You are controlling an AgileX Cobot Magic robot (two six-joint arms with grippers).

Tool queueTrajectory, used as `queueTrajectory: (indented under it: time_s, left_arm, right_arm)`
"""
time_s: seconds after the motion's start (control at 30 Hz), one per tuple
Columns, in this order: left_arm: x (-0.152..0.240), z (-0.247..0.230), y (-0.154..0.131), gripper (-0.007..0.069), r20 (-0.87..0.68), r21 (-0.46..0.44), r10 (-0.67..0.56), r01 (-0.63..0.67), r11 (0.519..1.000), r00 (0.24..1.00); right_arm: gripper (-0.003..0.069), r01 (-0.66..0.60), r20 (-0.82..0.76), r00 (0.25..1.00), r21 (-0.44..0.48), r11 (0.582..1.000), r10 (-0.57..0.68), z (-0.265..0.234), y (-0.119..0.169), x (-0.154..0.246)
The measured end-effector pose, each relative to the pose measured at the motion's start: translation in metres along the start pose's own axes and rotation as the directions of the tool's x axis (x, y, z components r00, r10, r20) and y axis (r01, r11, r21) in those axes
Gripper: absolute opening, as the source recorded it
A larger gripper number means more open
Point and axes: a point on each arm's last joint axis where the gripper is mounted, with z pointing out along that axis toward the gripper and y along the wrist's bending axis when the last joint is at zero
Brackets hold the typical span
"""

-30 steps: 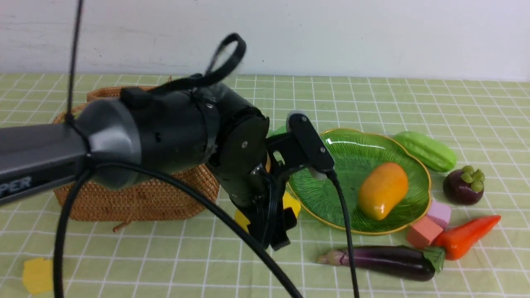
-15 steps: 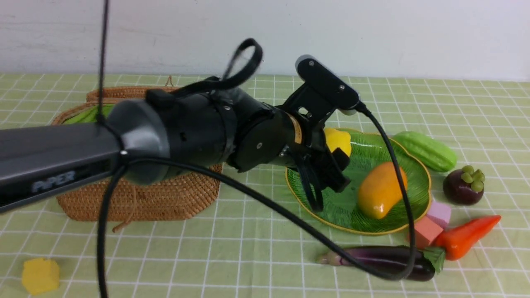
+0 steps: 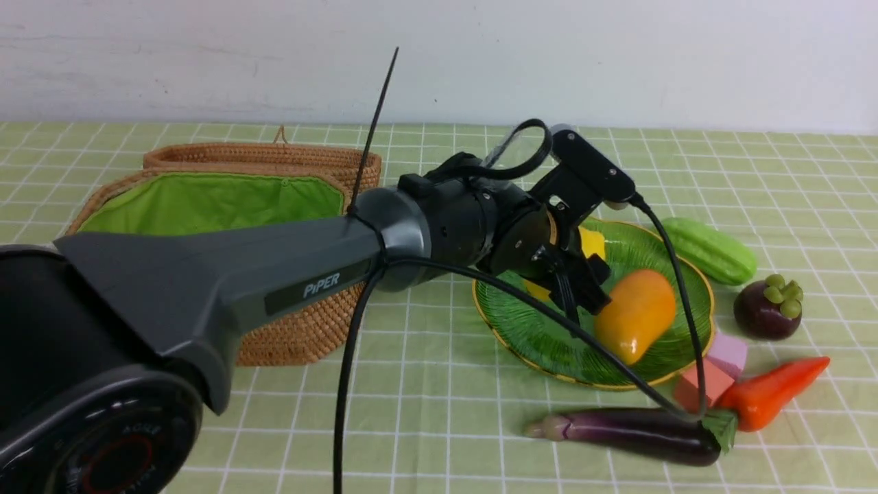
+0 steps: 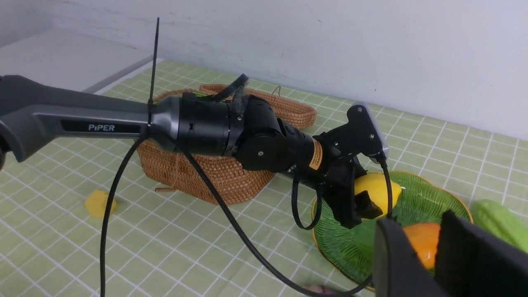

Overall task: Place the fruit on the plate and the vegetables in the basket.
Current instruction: Grab a lemon with your left arm and place it on the plate on the right, then grab an eggplant with your right arm and place it in the basket on the left.

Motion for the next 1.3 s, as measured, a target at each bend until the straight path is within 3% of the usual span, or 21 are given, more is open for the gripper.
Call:
queueTrajectory:
  time_s: [0.23,0.47,0.7,0.73,0.83,0.87,0.93,1.1,1.3]
  left_arm:
    - [0.002,-0.001,0.002,0.0654,-0.029,-0.002,-0.004,0.004,1.000,1.000]
    - [-0.012,-0.027,0.006,0.0636,-0.037,0.003,-0.040,0.040,0.999,0.999]
    - [-0.030,-0.074,0.005,0.0462,-0.085,0.047,-0.172,0.176,0.983,0.981]
    - [-0.034,-0.091,0.003,0.0363,-0.121,0.068,-0.235,0.244,0.967,0.965]
    - [-0.038,-0.117,0.002,0.0193,-0.172,0.095,-0.265,0.284,0.954,0.949]
    - [-0.041,-0.133,0.001,0.0085,-0.189,0.112,-0.262,0.286,0.952,0.946]
    - [-0.044,-0.158,0.001,-0.0003,-0.212,0.135,-0.253,0.285,0.949,0.944]
    - [-0.048,-0.237,-0.001,-0.0013,-0.158,0.221,-0.267,0.298,0.929,0.951]
    - [-0.015,-0.330,-0.005,-0.0013,-0.012,0.268,-0.285,0.278,0.923,0.958]
  right_arm:
    - [0.0175,0.000,0.000,1.000,0.000,1.000,0.000,0.000,0.000,0.000]
    - [0.0181,0.000,0.000,1.000,0.000,1.000,0.000,0.000,0.000,0.000]
    - [0.0181,0.000,-0.014,1.000,-0.003,1.000,0.000,0.000,0.000,0.001]
    - [0.0183,0.000,-0.032,0.999,-0.006,1.000,0.000,0.000,0.001,0.003]
    - [0.0183,-0.005,-0.075,0.997,-0.019,1.000,0.003,0.000,0.002,0.007]
    - [0.0183,-0.007,-0.098,0.995,-0.025,1.000,0.005,0.001,0.002,0.008]
    - [0.0183,-0.014,-0.145,0.989,-0.035,0.999,0.008,0.003,0.002,0.011]
    - [0.0157,-0.042,-0.317,0.948,-0.052,0.998,0.023,0.025,-0.001,0.018]
    - [0.0030,-0.065,-0.498,0.867,-0.062,0.996,0.026,0.073,-0.012,0.022]
